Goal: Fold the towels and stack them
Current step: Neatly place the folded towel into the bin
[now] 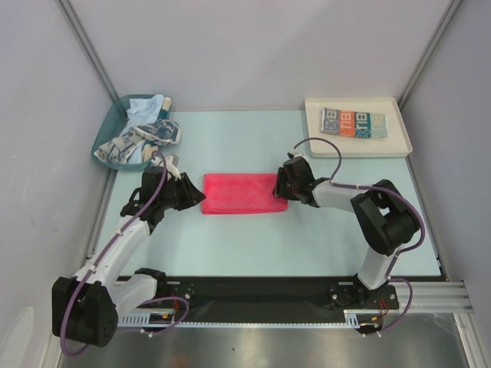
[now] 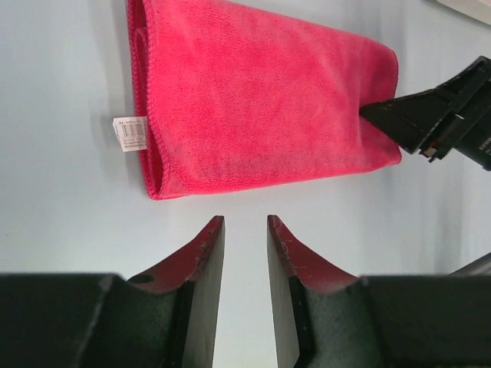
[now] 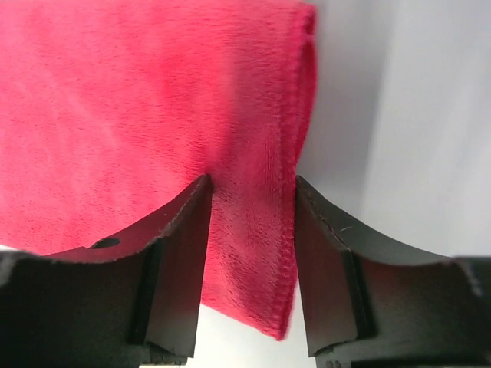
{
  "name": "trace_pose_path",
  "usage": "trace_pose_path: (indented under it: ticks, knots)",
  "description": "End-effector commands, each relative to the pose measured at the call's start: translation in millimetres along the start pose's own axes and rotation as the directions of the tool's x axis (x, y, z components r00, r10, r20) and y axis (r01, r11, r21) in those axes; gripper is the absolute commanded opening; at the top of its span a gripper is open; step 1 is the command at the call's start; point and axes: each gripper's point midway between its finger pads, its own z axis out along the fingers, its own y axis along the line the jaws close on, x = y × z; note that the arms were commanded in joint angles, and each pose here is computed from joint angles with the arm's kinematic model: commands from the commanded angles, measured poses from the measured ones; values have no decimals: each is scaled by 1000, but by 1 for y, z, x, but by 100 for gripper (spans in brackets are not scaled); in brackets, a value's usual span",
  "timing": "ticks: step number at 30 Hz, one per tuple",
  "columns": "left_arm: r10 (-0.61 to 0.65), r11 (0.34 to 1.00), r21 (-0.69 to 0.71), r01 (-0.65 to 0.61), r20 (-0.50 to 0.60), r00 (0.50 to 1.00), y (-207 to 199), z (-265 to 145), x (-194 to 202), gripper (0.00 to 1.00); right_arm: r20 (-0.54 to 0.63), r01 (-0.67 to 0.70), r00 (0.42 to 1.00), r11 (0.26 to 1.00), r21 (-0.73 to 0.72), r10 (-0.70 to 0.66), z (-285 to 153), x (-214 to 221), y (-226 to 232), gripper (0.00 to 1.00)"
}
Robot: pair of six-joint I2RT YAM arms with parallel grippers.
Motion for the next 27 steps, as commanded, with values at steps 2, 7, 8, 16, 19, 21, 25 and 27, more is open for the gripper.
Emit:
trace_pose_path:
  ticks: [2,7,8,16,19,21,25,27]
  knots:
    - [45,996,79,-48,37,998,-22,-12,-13,34,-38,34,999,996,80,-31,8,15,-2,46]
    - [63,993,96,-66,36,997,-26,-18,-11,33,-69,75,996,983,170,-64,9,28,-9,32]
    - [65,993,101,-69,37,997,-27,-19,-12,33,-62,86,995,978,192,-75,10,26,-11,29]
    - [116,985,125,-121,47,992,-39,-32,-21,32,-76,279,959,876,393,-271,8,-5,-27,0]
    - [142,982,118,-147,50,989,-39,-36,-23,31,-74,355,926,787,504,-370,8,-36,-35,0]
    - [151,982,112,-155,45,988,-38,-38,-21,30,-42,366,906,730,577,-422,6,-70,-33,0]
    - [183,977,105,-186,38,982,-37,-43,-21,30,-80,418,857,597,685,-509,19,-115,-48,0]
    - [200,974,97,-203,37,979,-35,-43,-21,30,-69,410,846,562,719,-529,19,-147,-53,0]
